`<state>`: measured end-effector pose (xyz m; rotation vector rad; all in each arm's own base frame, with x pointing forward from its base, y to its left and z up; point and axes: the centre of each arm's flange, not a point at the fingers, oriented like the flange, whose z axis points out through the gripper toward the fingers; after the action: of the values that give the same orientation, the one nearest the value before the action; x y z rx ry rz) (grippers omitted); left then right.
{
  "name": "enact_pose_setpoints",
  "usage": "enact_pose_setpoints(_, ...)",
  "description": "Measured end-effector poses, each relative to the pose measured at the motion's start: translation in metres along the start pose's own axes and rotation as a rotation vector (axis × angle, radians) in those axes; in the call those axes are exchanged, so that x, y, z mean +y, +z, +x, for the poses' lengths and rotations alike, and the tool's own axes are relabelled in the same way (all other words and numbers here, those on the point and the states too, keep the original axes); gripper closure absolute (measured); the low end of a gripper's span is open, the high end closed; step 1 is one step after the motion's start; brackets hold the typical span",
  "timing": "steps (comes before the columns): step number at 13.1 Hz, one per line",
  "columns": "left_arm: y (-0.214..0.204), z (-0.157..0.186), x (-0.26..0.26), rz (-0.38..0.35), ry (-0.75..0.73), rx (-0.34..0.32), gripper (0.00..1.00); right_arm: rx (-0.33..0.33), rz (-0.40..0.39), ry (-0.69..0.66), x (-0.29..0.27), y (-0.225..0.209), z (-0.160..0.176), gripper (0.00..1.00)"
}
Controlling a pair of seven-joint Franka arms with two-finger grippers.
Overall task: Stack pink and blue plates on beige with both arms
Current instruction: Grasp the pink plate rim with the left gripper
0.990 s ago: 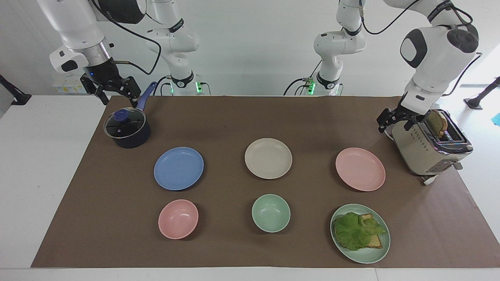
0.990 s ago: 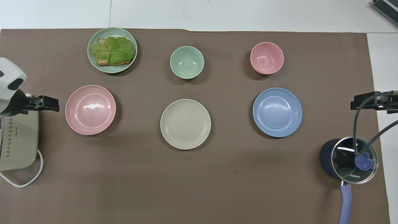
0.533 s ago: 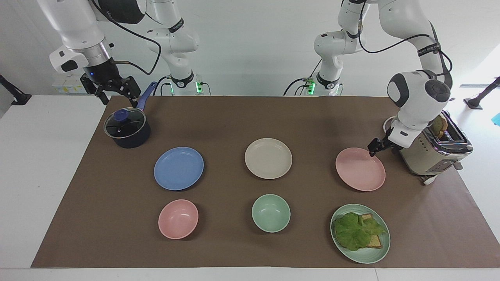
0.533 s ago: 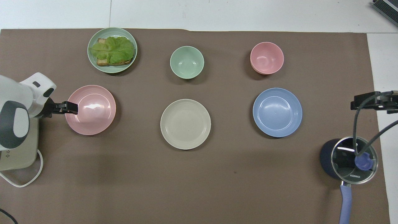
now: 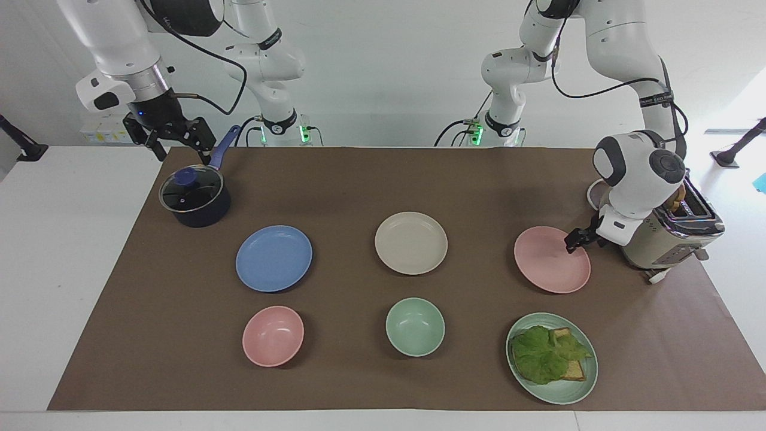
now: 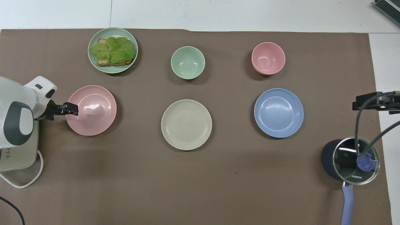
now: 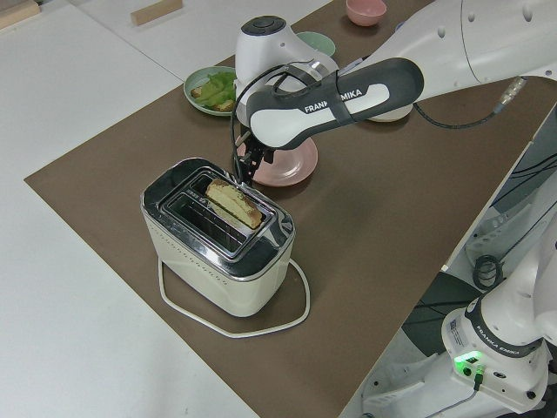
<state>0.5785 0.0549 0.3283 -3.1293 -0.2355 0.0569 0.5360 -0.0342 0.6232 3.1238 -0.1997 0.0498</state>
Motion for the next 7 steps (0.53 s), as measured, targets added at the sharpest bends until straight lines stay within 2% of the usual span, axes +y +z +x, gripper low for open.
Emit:
enact_pose_setpoints(2, 0.001, -0.001, 0.001, 0.0, -0.014, -0.003, 0.04, 0.0, 0.0, 0.0, 0.0, 0.0, 0.0, 0.0)
enact_pose_setpoints(3, 0.002, -0.002, 0.002, 0.0, -0.015, -0.006, 0.14, 0.0, 0.0, 0.0, 0.0, 0.0, 0.0, 0.0)
enact_pose_setpoints(4, 0.004, -0.003, 0.003, 0.0, -0.014, -0.01, 0.33, 0.0, 0.0, 0.0, 0.0, 0.0, 0.0, 0.0)
enact_pose_setpoints(5, 0.007, -0.004, 0.003, 0.0, -0.015, -0.016, 0.43, 0.0, 0.0, 0.0, 0.0, 0.0, 0.0, 0.0)
enact_pose_setpoints(7, 0.012, -0.007, 0.003, 0.001, -0.016, -0.027, 0.7, 0.0, 0.0, 0.0, 0.0, 0.0, 0.0, 0.0)
